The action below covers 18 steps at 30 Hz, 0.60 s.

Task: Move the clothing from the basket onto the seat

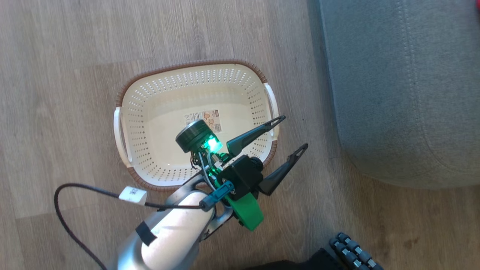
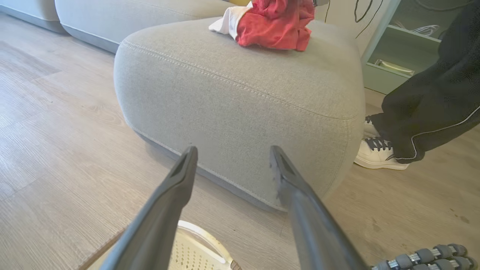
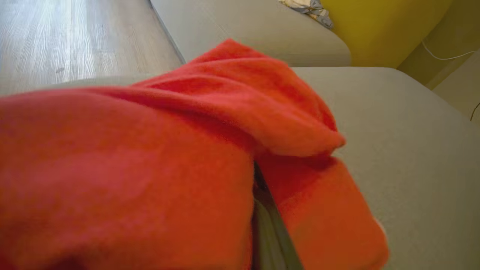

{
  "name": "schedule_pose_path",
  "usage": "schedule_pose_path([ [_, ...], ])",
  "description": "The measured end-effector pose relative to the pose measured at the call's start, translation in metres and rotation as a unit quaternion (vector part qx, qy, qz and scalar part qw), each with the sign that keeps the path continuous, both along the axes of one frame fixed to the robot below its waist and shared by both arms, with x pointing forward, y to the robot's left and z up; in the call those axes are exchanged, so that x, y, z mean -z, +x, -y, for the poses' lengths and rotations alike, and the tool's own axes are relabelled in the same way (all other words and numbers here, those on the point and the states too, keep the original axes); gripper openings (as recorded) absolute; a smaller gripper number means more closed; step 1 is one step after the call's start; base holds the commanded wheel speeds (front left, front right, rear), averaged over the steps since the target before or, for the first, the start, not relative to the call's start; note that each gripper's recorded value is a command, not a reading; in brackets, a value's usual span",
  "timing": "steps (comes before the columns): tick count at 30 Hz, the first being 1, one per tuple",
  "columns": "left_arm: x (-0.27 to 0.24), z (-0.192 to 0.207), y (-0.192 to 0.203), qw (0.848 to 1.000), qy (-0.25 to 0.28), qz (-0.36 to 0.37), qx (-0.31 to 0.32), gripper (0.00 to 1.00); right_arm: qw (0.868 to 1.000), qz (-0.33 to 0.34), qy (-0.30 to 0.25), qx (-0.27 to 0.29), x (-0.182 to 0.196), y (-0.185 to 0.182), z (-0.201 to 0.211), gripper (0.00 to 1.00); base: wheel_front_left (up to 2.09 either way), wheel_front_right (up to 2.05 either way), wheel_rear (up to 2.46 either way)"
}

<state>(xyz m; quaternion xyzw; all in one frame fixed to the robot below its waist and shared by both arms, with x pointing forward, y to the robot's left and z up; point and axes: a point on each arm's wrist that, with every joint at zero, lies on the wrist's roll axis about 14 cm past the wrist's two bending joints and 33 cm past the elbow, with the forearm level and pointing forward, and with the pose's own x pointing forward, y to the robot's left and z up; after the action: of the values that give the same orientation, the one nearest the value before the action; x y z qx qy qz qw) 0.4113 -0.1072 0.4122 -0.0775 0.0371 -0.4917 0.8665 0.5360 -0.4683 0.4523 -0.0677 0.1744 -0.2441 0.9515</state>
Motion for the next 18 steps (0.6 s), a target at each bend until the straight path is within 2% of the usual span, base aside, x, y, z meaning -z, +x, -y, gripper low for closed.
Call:
schedule_pose_path([
  [6, 0.006, -0.001, 0.0, 1.0, 0.005, -0.005, 0.0, 1.0, 0.999, -0.041, 0.01, -0.011, 0.025, -0.001, -0.012, 0.0, 0.0, 0.0, 0.0],
  [12, 0.001, 0.0, 0.0, 1.0, 0.006, 0.003, 0.001, 1.0, 0.999, -0.035, 0.026, -0.002, 0.025, -0.007, -0.013, 0.0, 0.0, 0.0, 0.0],
  [13, -0.001, 0.0, 0.0, 1.0, 0.005, 0.005, 0.001, 1.0, 0.999, -0.034, 0.027, 0.0, 0.024, -0.01, -0.012, 0.35, 0.0, 0.0, 0.0],
  [14, -0.003, 0.0, 0.0, 1.0, 0.005, 0.008, 0.001, 1.0, 0.999, -0.028, 0.027, 0.002, 0.021, -0.012, -0.011, 0.87, 0.0, 0.0, 0.0],
  [15, -0.006, 0.001, 0.0, 1.0, 0.005, 0.012, 0.002, 1.0, 0.999, -0.022, 0.03, 0.006, 0.017, -0.013, -0.01, 1.0, 0.0, 0.0, 0.0],
  [18, -0.012, 0.002, -0.002, 1.0, 0.005, 0.019, 0.004, 1.0, 0.999, -0.014, 0.029, 0.005, 0.009, -0.015, -0.01, 1.0, 0.0, 0.0, 0.0],
])
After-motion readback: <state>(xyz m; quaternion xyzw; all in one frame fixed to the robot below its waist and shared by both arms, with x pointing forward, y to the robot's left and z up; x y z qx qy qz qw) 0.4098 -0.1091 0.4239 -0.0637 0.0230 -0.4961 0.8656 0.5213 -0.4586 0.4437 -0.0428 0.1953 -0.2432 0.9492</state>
